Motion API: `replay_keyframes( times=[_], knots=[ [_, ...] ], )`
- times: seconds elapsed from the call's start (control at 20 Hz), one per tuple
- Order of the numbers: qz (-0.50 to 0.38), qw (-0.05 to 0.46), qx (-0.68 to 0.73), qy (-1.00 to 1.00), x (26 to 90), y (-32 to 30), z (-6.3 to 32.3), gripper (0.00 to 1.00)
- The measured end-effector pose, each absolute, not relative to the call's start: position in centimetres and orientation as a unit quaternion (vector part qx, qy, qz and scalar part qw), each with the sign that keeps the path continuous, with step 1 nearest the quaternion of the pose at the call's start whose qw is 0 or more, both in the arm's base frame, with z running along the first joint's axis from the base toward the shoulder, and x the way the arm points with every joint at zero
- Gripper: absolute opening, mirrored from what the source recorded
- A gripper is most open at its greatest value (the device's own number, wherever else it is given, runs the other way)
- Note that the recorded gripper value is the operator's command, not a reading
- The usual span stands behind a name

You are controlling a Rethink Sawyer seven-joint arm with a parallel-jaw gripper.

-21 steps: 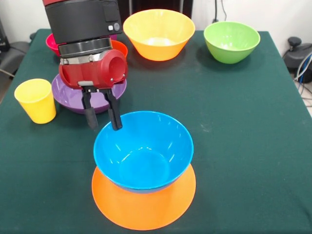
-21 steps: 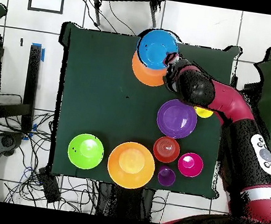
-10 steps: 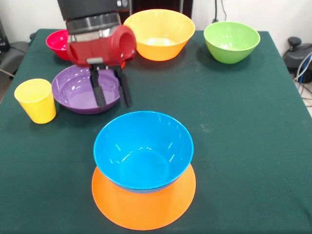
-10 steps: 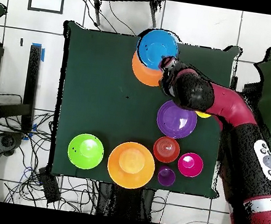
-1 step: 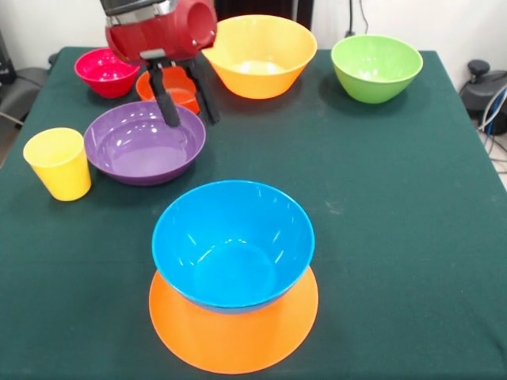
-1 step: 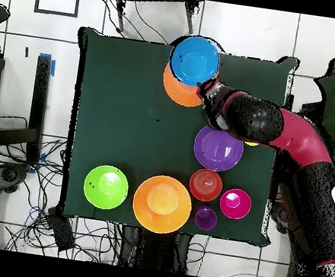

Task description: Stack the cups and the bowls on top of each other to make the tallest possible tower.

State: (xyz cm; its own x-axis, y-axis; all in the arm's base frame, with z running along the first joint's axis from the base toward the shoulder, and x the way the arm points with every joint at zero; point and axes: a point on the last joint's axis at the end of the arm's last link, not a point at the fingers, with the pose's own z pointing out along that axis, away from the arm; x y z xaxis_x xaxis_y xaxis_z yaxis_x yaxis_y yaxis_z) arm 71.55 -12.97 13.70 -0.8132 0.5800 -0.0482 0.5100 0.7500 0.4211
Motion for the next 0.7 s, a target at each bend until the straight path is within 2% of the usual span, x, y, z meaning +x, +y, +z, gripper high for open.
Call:
replay_keyframes(
  times=[0.3,0.7],
  knots=[
    [0.225,0.033,0.281,0.932,68.9,-14.6,13.8,1.0],
    [0.256,0.001,0.26,0.931,65.5,-13.5,13.3,1.0]
  ],
)
